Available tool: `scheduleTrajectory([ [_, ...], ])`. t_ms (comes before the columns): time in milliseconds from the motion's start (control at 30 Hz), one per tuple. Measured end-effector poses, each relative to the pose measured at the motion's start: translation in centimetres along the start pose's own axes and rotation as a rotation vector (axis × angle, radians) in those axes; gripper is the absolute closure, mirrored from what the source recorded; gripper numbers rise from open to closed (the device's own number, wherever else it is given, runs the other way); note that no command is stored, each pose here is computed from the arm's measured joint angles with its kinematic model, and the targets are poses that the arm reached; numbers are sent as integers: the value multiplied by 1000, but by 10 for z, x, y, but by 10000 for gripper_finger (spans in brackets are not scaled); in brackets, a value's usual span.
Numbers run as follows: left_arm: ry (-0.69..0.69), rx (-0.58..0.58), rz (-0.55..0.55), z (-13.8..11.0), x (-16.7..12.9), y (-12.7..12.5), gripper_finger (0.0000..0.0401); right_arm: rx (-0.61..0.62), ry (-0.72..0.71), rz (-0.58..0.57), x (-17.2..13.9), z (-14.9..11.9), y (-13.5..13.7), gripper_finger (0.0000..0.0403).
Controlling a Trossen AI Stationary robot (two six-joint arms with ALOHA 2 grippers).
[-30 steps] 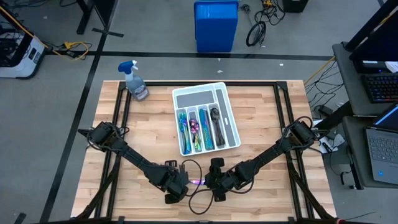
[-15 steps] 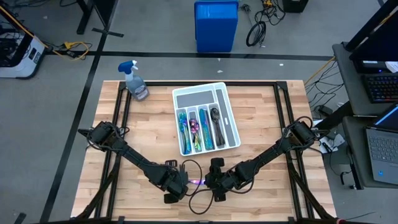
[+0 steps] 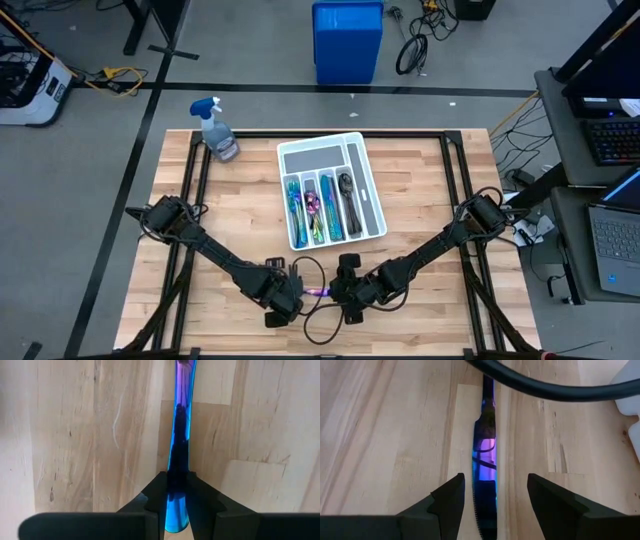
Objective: Sort silverware
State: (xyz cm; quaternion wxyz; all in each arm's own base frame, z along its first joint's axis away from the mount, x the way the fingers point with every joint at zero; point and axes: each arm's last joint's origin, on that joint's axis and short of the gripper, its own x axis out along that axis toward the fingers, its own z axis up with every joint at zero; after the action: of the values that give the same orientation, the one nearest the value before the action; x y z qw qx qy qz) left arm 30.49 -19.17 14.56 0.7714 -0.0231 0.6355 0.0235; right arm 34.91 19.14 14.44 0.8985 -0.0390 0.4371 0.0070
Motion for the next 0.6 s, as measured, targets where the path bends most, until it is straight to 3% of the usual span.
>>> scheduleTrajectory([
  [600,-2,-19,0,0,0,0,355,21,66,21,30,-13,-1,173],
])
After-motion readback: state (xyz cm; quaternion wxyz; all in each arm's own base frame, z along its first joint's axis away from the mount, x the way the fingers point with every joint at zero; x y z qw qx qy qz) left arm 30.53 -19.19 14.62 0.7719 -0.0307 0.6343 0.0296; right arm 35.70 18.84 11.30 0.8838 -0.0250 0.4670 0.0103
